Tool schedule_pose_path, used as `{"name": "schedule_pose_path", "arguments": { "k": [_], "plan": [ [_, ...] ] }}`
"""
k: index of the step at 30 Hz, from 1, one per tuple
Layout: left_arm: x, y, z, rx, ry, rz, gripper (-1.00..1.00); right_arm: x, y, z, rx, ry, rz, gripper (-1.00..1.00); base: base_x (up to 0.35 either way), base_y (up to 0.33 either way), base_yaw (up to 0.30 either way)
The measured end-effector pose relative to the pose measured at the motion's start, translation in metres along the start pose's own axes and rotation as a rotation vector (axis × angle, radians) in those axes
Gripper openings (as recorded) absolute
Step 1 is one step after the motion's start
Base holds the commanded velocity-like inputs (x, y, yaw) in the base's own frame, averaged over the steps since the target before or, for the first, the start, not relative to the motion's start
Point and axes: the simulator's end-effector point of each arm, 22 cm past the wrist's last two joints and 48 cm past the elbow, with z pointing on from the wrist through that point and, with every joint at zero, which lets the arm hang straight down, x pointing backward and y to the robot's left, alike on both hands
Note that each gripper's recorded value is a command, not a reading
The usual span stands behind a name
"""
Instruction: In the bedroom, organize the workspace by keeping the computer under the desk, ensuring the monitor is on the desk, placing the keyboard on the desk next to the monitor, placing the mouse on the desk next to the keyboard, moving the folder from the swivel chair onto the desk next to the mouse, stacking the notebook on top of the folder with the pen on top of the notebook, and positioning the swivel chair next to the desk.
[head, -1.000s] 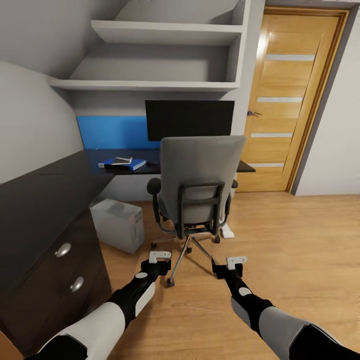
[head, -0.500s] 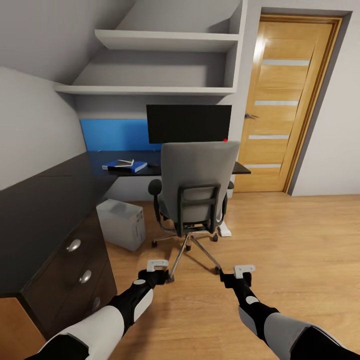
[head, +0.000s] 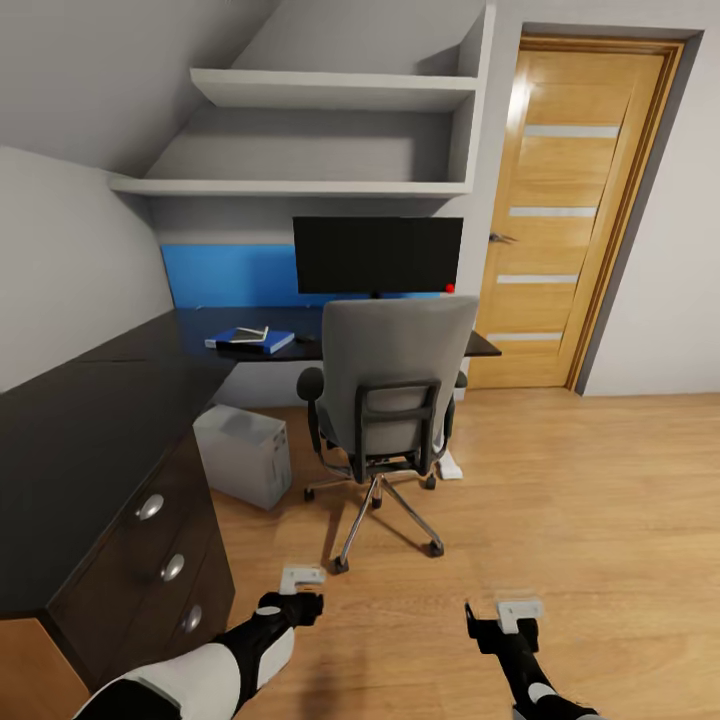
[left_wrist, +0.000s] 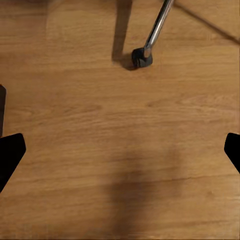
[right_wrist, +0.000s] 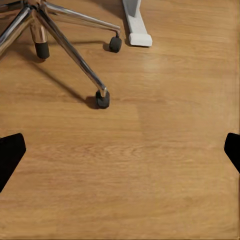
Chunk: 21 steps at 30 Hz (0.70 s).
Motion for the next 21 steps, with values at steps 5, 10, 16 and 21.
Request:
{"name": "schedule_pose_path", "arguments": {
  "k": [5, 10, 16, 21],
  "plan": [
    [0.039, 0.003, -0.010, -0.007, 0.064, -0.001, 1.00, 0.008, -0.003, -0.012, 0.000, 0.024, -0.005, 1.00, 0.000, 0.000, 0.000],
    [0.080, 0.005, -0.023, -0.013, 0.130, -0.002, 1.00, 0.021, 0.000, -0.027, -0.009, 0.063, -0.009, 1.00, 0.000, 0.000, 0.000],
    [0.116, 0.023, -0.039, -0.038, 0.192, -0.002, 1.00, 0.068, 0.009, -0.065, -0.029, 0.154, -0.012, 1.00, 0.000, 0.000, 0.000],
    [0.127, 0.032, -0.050, -0.051, 0.220, -0.012, 1.00, 0.096, 0.008, -0.095, -0.033, 0.215, -0.017, 1.00, 0.000, 0.000, 0.000]
  ]
}}
